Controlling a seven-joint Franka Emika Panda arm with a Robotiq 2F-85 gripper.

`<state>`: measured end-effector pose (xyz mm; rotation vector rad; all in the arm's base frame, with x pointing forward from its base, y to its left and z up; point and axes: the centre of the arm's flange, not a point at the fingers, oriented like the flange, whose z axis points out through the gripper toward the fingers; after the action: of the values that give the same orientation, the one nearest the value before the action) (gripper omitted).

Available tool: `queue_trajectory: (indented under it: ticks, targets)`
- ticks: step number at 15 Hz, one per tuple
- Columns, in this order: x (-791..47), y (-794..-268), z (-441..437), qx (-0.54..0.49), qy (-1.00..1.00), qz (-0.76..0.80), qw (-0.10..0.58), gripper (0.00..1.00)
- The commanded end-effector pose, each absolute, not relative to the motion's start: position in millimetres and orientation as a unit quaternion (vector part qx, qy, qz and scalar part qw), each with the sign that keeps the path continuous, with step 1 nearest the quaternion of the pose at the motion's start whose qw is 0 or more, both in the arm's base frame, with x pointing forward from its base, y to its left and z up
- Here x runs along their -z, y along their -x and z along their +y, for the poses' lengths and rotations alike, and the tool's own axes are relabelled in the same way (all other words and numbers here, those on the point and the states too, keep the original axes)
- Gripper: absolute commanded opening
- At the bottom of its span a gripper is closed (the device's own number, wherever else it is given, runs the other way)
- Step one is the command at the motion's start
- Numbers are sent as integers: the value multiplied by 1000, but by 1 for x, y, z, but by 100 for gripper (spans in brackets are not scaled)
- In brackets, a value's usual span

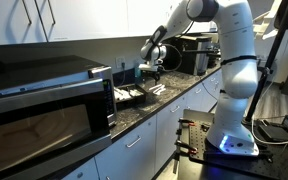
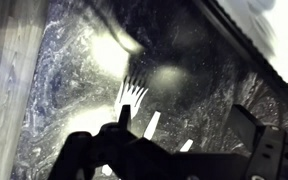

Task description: Remove one fork from the black tray

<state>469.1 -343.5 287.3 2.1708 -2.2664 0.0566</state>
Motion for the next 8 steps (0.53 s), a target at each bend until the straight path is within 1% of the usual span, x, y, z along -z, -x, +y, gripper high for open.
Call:
queue_trajectory:
  ticks: [1, 4, 8]
  targets:
    - [-317, -460, -311, -19, -733, -679, -30, 100]
    - [-329, -461, -293, -10, -771, -634, -50, 100]
    - [-339, -455, -271, 35, -835, -543, -78, 100]
